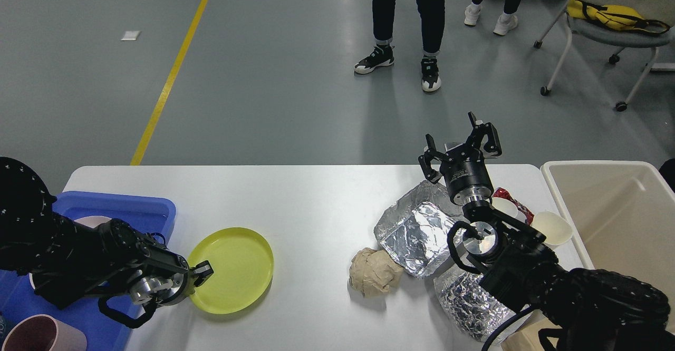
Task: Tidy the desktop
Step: 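Grip the yellow plate rim with the left gripper, then lift the yellow plate up over the blue tray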
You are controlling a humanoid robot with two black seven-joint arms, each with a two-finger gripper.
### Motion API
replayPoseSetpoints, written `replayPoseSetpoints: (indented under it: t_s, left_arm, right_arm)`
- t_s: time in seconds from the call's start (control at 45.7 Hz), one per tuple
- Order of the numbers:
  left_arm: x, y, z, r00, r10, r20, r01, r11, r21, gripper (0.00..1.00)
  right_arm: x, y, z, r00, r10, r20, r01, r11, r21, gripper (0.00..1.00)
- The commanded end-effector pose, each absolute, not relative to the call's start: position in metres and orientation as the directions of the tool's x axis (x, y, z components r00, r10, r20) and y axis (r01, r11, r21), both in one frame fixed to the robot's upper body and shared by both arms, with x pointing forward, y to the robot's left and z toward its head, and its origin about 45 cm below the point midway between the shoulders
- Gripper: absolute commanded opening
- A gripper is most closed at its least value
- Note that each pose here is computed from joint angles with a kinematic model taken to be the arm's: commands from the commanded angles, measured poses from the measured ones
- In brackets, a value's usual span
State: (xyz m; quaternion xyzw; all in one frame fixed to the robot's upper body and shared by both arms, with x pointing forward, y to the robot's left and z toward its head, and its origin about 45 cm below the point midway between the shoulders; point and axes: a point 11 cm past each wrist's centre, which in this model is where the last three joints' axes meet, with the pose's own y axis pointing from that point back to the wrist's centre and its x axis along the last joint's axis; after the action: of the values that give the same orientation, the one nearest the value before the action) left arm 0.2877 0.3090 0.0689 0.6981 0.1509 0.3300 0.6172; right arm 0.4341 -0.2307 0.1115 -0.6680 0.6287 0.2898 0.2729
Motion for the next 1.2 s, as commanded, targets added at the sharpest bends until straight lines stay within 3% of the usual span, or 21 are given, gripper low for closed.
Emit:
replayPoseSetpoints:
  t_s: [0.0,0.241,0.503,0.7,1.006,1.182]
  left_arm:
    - [0.288,0.309,0.070,0.737,0.617,0.276,-0.199,-0.192,0.961,0.00]
    - [0.290,0.305,0.081,0.745,0.612,0.264,-0.194,-0.180,0.964,0.00]
    - [0.314,0.306,0.145,0.722,0.634,0.277,-0.246,-0.139,0.959,0.00]
    - [0.317,0.306,0.185,0.744,0.632,0.217,-0.204,-0.093,0.974,0.00]
    - [0.347,0.321,0.331,0.821,0.525,0.224,-0.231,-0.054,0.971,0.00]
    - [0.341,0.320,0.416,0.870,0.440,0.223,-0.248,-0.001,0.969,0.00]
  right_arm:
    - [0.434,-0.231,0.111,0.041,-0.682,-0.731,-0.998,-0.060,0.000,1.00]
    - [0.434,-0.231,0.111,0.040,-0.682,-0.730,-0.998,-0.059,0.000,1.00]
    - [0.434,-0.230,0.111,0.041,-0.682,-0.731,-0.998,-0.060,0.001,1.00]
    - [0.434,-0.230,0.111,0.042,-0.683,-0.729,-0.998,-0.062,0.001,1.00]
    - [0.434,-0.230,0.111,0.041,-0.682,-0.730,-0.998,-0.061,0.001,1.00]
    - [0.434,-0.230,0.111,0.042,-0.683,-0.729,-0.998,-0.062,0.001,1.00]
